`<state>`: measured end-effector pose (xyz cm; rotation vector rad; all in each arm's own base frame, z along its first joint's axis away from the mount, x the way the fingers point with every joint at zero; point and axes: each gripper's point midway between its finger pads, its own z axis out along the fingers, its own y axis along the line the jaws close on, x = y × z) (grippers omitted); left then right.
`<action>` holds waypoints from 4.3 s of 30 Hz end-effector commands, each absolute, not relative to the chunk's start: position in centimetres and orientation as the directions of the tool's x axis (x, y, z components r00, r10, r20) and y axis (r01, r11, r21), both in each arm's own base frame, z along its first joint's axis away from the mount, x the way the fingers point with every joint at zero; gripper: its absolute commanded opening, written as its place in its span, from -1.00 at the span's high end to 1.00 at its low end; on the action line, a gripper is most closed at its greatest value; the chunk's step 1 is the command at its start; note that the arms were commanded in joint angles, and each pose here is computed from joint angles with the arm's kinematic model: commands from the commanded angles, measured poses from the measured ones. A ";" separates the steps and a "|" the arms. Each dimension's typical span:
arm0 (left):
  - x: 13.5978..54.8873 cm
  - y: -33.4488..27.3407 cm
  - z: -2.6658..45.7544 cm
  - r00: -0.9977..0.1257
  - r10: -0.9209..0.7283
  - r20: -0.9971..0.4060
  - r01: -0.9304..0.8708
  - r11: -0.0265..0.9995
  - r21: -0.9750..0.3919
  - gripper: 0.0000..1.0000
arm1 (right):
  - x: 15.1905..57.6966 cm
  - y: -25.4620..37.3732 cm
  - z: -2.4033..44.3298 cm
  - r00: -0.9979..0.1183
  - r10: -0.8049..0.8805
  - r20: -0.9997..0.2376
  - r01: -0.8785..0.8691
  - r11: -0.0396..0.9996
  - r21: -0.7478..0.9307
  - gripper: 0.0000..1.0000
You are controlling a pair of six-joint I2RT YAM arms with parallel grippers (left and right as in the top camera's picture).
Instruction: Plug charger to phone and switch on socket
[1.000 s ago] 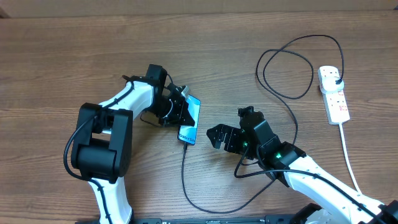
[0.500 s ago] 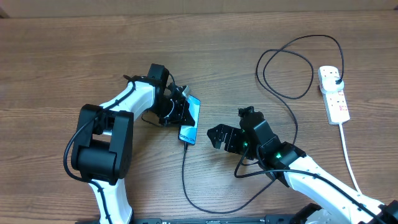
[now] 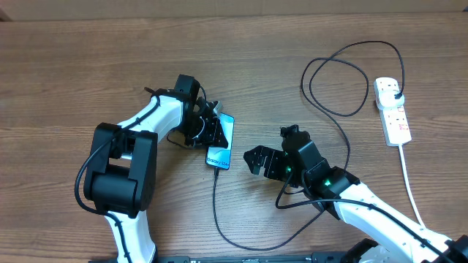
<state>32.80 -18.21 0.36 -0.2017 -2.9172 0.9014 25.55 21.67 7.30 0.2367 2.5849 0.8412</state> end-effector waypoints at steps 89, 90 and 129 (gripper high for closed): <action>33.6 -16.6 -0.8 -0.990 0.142 0.010 0.122 0.881 -0.457 0.49 | 26.1 21.6 8.2 -0.888 0.294 -0.352 0.028 0.800 0.599 -1.00; 33.7 -16.6 -0.8 -0.990 0.140 0.010 0.120 0.881 -0.457 0.41 | 26.1 21.6 8.2 -0.889 0.294 -0.352 0.028 0.800 0.599 -1.00; 41.9 -11.8 7.7 -0.992 -0.011 -0.124 0.047 0.889 -0.455 -0.99 | 26.0 21.5 8.1 -0.890 0.294 -0.350 0.032 0.803 0.595 -1.00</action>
